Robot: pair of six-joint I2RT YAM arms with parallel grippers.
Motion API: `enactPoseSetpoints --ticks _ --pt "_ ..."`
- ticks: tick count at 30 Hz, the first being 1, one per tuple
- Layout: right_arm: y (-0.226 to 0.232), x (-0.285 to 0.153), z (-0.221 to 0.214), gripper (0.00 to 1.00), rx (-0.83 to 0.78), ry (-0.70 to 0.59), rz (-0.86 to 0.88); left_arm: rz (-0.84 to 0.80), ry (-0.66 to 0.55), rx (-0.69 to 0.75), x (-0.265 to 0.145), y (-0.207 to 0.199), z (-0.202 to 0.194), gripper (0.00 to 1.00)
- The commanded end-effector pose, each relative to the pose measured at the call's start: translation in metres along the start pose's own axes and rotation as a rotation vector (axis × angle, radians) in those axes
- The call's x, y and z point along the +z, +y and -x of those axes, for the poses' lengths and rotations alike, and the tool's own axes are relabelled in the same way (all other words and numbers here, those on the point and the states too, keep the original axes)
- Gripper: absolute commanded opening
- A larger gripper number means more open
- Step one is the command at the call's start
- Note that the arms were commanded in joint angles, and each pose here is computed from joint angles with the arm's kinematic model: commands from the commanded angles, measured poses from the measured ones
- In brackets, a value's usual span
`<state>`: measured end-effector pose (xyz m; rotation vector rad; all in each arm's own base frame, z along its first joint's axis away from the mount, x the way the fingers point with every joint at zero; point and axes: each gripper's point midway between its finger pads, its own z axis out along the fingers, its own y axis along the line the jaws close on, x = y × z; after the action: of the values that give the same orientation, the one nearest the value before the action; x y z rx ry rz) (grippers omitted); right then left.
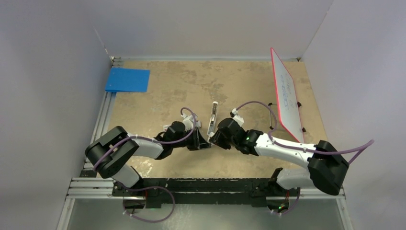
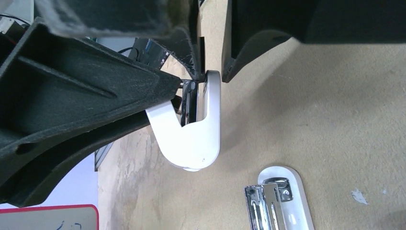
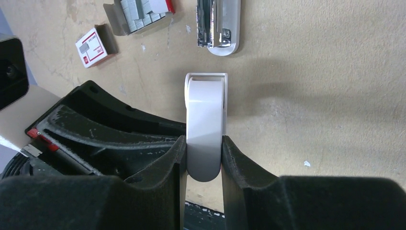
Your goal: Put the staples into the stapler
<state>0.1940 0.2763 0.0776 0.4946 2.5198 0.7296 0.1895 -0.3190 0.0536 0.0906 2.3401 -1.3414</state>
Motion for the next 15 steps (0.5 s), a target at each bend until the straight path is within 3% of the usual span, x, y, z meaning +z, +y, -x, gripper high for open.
enactPoseSetpoints --ticks 1,5,9,15 --pt "0.031 -0.012 0.009 0.22 0.004 -0.009 0.103 -0.035 -0.085 0.033 0.004 -0.009 0.018 0.14" --pt "0.033 -0.018 0.01 0.22 0.008 -0.011 0.108 -0.044 -0.114 0.065 0.001 -0.009 0.021 0.01" --pt "0.029 -0.024 0.009 0.25 0.039 -0.002 0.092 -0.024 -0.132 0.105 -0.005 -0.004 0.02 0.0" --pt "0.022 -0.037 0.029 0.31 0.116 -0.1 0.064 0.003 -0.116 0.142 -0.012 0.004 0.008 0.0"
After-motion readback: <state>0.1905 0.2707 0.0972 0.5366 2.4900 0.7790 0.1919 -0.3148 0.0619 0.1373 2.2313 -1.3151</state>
